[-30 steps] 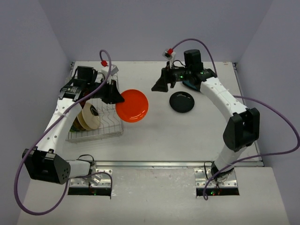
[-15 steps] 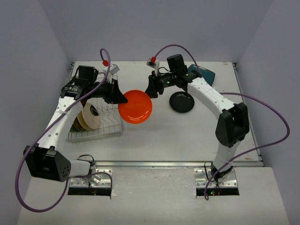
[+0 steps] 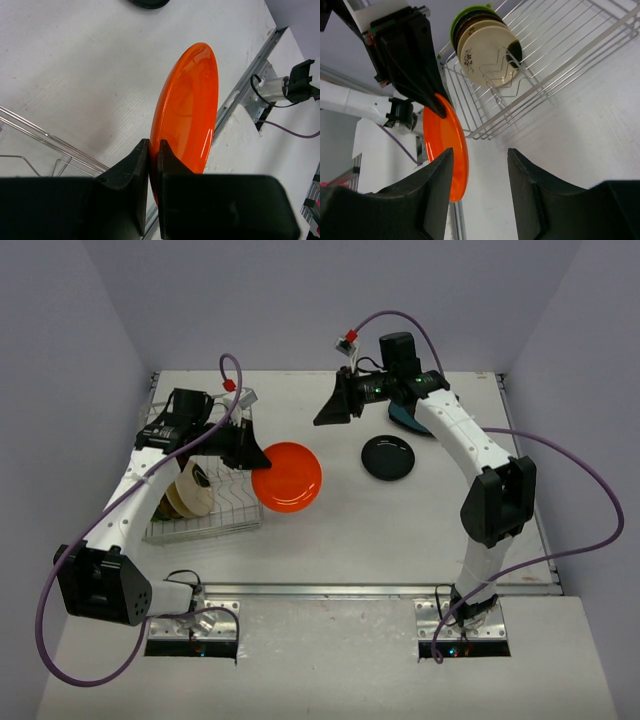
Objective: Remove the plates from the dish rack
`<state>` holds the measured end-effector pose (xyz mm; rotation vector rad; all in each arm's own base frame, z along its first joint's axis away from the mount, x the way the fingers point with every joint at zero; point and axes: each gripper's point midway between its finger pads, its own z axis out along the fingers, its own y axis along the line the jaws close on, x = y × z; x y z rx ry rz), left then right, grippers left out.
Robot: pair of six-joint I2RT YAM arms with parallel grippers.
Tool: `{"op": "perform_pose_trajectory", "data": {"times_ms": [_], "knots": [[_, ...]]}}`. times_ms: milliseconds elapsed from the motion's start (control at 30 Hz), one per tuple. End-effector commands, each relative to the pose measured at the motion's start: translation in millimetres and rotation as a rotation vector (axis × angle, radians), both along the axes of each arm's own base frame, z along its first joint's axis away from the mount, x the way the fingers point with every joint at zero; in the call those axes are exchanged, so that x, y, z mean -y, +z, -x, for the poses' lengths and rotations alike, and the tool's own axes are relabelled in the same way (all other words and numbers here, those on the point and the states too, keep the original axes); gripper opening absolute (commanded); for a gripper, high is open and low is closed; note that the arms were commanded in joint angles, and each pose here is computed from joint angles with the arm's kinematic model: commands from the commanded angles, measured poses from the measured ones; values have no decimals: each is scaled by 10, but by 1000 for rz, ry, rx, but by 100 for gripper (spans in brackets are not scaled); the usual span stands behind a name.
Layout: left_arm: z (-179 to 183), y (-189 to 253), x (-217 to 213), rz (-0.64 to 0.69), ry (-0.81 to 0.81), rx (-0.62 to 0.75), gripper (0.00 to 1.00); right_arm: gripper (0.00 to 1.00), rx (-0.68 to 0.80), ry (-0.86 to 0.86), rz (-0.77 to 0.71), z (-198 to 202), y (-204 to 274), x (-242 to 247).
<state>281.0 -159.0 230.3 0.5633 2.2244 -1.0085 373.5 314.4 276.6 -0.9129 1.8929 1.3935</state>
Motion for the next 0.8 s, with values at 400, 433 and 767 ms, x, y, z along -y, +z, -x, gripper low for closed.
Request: {"op": "perform_pose_trajectory", "data": {"times_ms": [400,433,767], "knots": [[-36,287,120,71,-48,87,0,42,76,223,172,610,-500,-276],[-38,287,117,70,-47,89,0,38,73,217,182,608,-535,-272],[-244,228,-151,-60,168,111,100,0,-42,11,197,170,-586,76]]}}
